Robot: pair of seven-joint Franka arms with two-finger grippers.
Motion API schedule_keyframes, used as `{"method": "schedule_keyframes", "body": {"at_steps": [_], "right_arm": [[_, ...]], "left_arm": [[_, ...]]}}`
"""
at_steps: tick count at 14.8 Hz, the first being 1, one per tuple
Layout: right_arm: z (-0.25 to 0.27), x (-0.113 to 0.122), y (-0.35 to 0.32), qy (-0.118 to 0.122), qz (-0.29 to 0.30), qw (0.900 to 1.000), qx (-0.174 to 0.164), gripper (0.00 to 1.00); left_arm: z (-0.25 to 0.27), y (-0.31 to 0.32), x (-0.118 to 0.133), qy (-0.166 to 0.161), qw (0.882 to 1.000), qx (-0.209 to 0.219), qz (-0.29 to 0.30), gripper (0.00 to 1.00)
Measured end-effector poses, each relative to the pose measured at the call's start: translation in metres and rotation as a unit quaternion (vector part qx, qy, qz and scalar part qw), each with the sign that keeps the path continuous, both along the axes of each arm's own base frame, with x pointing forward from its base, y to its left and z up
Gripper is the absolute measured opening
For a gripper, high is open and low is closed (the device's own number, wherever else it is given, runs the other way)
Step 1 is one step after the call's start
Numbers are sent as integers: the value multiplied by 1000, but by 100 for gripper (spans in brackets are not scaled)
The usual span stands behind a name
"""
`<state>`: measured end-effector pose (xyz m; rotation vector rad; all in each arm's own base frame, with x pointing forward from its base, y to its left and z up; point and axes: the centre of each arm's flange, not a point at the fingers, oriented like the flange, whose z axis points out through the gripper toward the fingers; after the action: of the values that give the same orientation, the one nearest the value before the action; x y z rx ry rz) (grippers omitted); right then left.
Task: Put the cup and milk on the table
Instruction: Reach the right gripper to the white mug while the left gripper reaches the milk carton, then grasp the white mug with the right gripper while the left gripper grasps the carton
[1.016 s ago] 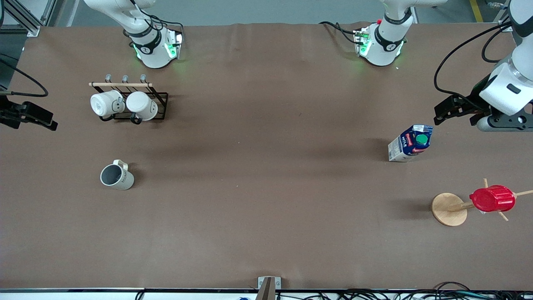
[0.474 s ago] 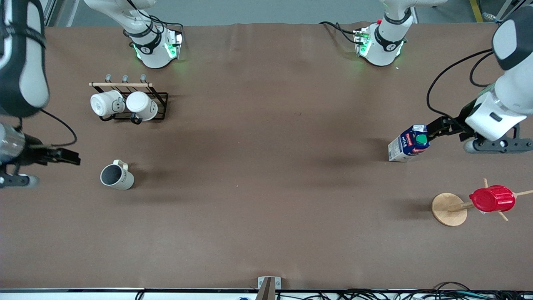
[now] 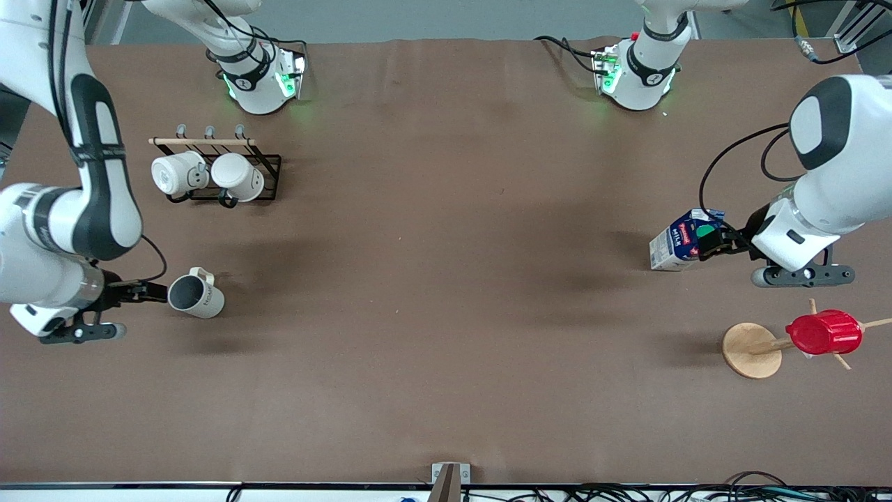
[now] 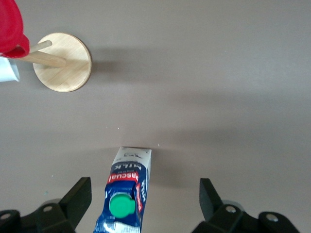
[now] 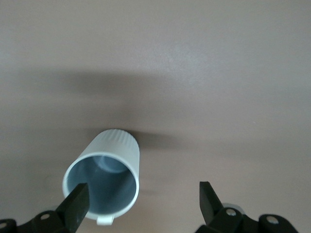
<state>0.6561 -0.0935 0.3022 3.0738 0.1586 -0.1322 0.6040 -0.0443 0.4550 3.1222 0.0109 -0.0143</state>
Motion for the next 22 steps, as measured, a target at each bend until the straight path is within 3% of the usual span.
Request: {"method": "schedule_keyframes", "body": {"at_steps": [4, 11, 13, 14, 16, 22], "right_arm": [[-45, -14, 0, 1, 11, 1000, 13, 100], [-58, -22, 0, 10, 7, 1000, 24, 99], [-63, -23, 1, 7, -1, 999, 34, 88], [-65, -23, 2, 6, -6, 999, 39, 88], [-66, -23, 2, 4, -9, 999, 43, 74], [-64, -21, 2, 1, -13, 999, 47, 7]], "left_arm": [[-29, 3, -7, 6, 1000, 1, 2, 100], [-72, 4, -24, 33, 999, 9, -2, 100], [-80, 6, -28, 37, 999, 23, -10, 100], [-82, 9, -28, 38, 999, 25, -9, 100], [-84, 18, -29, 38, 999, 25, -2, 100], [-104, 23, -41, 61, 998, 26, 2, 100]]}}
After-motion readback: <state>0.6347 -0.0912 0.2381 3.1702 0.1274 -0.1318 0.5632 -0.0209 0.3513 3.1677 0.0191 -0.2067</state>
